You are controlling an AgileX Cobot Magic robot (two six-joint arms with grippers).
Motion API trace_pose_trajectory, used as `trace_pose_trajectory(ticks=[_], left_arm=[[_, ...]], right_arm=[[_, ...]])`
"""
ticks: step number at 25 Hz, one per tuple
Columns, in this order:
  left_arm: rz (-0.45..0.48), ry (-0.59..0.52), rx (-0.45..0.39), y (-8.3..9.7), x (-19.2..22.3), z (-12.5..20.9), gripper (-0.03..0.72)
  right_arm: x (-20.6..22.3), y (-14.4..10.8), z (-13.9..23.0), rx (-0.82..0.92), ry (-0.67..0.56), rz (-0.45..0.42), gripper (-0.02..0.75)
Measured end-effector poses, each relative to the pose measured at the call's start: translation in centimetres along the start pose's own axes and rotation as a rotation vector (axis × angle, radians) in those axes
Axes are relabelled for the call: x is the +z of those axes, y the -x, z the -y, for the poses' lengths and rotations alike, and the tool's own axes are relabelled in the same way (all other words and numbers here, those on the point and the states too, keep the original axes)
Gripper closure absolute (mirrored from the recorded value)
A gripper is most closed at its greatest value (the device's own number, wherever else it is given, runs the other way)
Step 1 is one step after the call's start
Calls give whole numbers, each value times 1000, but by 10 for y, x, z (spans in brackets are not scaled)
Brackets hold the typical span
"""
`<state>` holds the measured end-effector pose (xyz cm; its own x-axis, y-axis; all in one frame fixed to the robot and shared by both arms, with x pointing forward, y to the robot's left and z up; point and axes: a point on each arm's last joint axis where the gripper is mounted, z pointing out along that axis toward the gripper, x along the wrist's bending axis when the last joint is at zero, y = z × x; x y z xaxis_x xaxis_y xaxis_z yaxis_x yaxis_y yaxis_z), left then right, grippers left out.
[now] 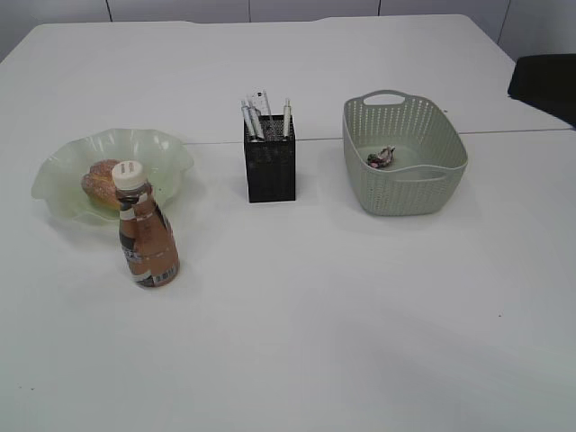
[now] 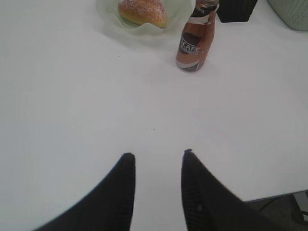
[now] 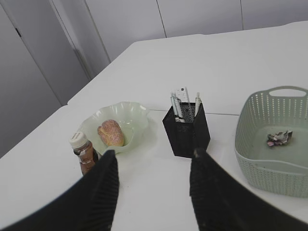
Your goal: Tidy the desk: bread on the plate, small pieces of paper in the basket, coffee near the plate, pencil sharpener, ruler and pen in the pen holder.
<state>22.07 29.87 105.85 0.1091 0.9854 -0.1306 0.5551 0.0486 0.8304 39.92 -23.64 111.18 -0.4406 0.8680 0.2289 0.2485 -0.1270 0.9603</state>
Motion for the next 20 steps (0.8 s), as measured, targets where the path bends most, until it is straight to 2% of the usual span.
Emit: trace_pose_trajectory(ticks=[20], left_arm=[[0, 0, 0, 0, 0, 0, 447]], right_arm=[[0, -1, 0, -13, -3, -6, 379]])
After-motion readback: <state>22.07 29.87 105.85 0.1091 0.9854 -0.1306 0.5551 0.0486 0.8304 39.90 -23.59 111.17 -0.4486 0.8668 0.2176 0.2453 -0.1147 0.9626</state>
